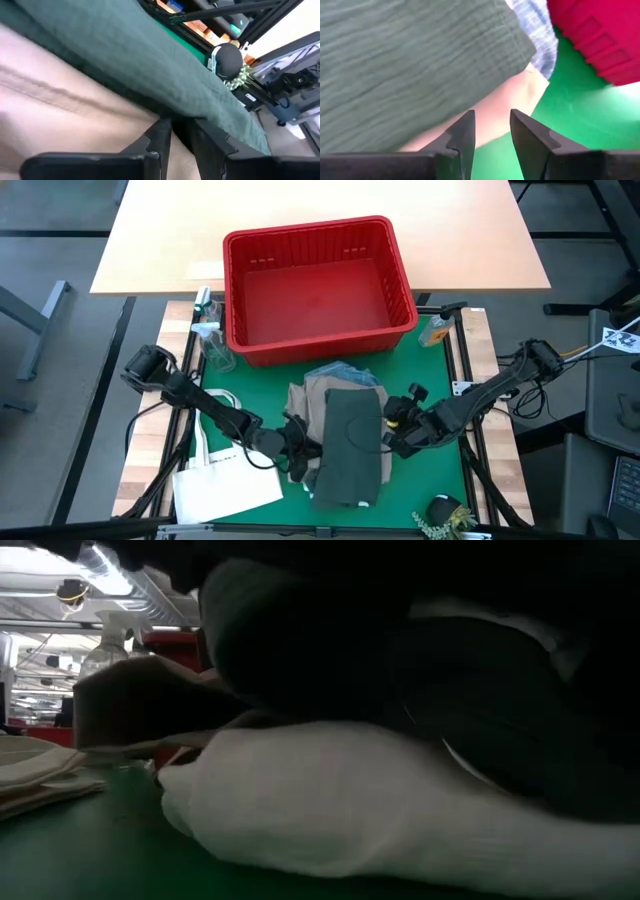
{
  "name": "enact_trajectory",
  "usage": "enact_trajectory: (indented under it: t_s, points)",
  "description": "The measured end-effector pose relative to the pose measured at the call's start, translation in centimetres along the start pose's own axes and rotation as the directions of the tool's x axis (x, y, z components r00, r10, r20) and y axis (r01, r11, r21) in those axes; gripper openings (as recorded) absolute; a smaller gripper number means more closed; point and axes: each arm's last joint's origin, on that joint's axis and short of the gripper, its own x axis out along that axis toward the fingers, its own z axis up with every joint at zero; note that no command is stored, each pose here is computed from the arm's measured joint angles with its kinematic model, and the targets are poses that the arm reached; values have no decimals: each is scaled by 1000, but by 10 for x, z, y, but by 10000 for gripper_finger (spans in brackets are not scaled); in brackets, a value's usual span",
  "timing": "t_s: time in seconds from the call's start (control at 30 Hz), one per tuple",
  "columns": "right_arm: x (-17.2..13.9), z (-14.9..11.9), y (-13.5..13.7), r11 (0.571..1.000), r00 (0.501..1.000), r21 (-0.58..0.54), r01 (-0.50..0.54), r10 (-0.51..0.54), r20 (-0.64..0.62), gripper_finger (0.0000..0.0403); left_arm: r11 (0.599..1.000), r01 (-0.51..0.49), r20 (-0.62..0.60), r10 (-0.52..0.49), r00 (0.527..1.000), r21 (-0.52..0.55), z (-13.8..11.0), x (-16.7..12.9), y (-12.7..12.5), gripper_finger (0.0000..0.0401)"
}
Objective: Fold Laundry from Bin
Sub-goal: Put the stack of folded clothes into the red bin
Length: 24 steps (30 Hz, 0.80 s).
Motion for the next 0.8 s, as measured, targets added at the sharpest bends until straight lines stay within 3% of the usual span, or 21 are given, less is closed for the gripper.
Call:
enact_trajectory:
  t_s: [0.2, 0.4, 0.6, 0.8]
  points:
    - [-13, 0, -1, 986, 984, 42, -161, 164, -70, 124, 995, -98, -67, 98, 993, -1, 19, -24, 4, 70]
    - [-26, -14, 12, 963, 957, -7, -268, 266, -114, 124, 981, -190, -175, 181, 968, -34, 33, -50, 14, 70]
    - [-36, -26, 21, 952, 945, 27, -306, 307, -115, 124, 974, -228, -196, 223, 955, -6, 31, -54, 17, 70]
    - [-40, -31, 23, 947, 940, 85, -311, 319, -117, 124, 932, -360, -232, 360, 903, 48, 27, -54, 33, 85]
